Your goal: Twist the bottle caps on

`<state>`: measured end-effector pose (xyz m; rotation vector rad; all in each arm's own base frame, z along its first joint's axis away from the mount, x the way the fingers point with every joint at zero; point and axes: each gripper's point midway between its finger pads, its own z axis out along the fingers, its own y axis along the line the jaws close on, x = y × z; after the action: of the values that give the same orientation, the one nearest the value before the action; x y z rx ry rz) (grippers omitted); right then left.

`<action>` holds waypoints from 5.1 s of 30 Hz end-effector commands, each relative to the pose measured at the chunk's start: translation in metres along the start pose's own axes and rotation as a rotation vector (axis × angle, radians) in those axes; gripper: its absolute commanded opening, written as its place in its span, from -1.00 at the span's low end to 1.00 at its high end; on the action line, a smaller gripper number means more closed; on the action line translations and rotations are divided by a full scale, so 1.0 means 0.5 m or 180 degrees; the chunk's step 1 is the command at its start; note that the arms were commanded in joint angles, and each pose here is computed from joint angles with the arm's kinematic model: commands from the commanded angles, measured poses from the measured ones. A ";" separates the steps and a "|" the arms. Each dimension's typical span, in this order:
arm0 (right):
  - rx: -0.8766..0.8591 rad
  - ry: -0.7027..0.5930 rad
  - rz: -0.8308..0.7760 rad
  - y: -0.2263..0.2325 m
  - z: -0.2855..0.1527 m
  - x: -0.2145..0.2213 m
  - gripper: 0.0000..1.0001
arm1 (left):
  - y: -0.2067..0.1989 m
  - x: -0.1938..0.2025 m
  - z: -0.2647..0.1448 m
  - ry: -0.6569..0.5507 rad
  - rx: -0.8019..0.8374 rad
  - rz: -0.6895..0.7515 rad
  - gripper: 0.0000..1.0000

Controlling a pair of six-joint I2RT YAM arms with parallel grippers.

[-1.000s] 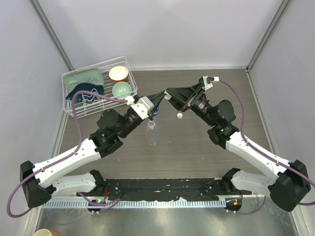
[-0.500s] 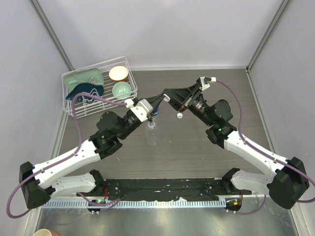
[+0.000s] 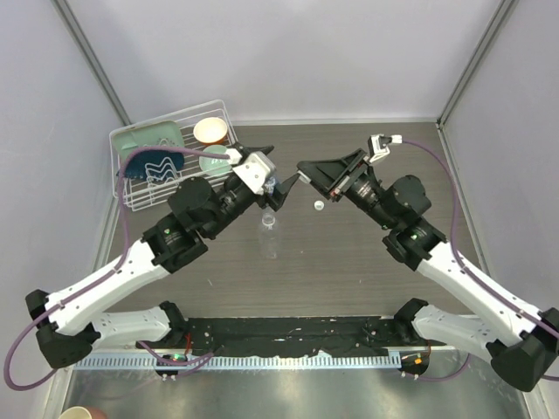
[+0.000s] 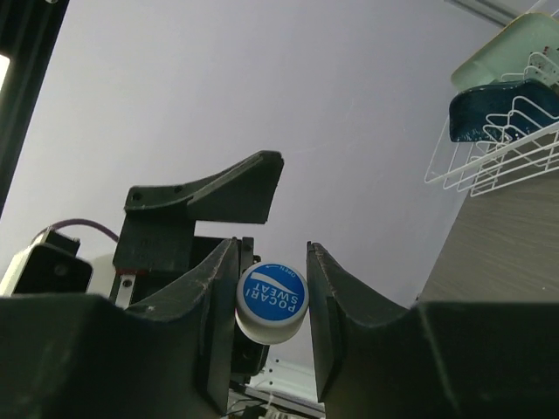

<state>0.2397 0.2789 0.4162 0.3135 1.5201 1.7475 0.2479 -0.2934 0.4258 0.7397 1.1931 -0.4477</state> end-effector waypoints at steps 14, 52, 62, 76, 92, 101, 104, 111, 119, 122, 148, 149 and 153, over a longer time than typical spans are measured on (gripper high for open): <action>0.0992 -0.0361 -0.1084 -0.047 -0.081 -0.069 -0.81 | -0.070 0.267 -0.189 0.1571 0.0108 -0.1007 1.00; 0.1144 -0.0391 -0.1624 -0.029 -0.173 -0.085 -0.81 | -0.074 0.430 -0.089 0.1811 0.0002 -0.1229 0.11; 0.1199 -0.0420 -0.1677 -0.019 -0.179 -0.095 -0.81 | -0.118 0.453 -0.161 0.3064 0.0871 -0.0430 -0.88; 0.1587 -0.0691 -0.1971 -0.018 -0.215 -0.149 -0.81 | -0.350 0.499 -0.228 0.4436 0.2519 -0.0181 -1.00; 0.1939 -0.0745 -0.2327 -0.045 -0.227 -0.179 -0.81 | -0.457 0.685 -0.122 0.4255 0.2772 0.0177 -0.63; 0.1968 -0.0673 -0.2359 -0.053 -0.217 -0.176 -0.80 | -0.439 0.612 -0.106 0.3919 0.2673 0.0144 0.44; 0.1958 -0.0662 -0.2353 -0.052 -0.216 -0.174 -0.79 | -0.428 0.591 -0.112 0.3845 0.2634 0.0145 0.81; 0.1989 -0.0643 -0.2360 -0.054 -0.220 -0.174 -0.79 | -0.371 0.541 -0.119 0.3677 0.2379 0.0373 0.99; 0.2001 -0.0620 -0.2402 -0.047 -0.222 -0.176 -0.78 | -0.280 0.477 -0.226 0.3499 0.2680 0.1012 0.99; 0.1990 -0.0606 -0.2414 -0.045 -0.221 -0.175 -0.77 | -0.253 0.501 -0.283 0.3679 0.2804 0.1099 0.99; 0.1727 -0.0531 -0.2336 -0.008 -0.202 -0.162 -0.72 | -0.224 0.704 -0.326 0.3771 0.2667 0.1364 0.99; 0.1727 -0.0537 -0.2341 -0.008 -0.203 -0.162 -0.72 | -0.224 0.712 -0.331 0.3795 0.2674 0.1361 0.99; 0.1721 -0.0529 -0.2340 -0.006 -0.199 -0.163 -0.73 | -0.232 0.722 -0.328 0.3818 0.2688 0.1309 0.97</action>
<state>0.2345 0.1505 0.3856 0.1346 1.7487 0.6754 0.1660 -0.2173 0.0229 2.1678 1.9273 -0.0923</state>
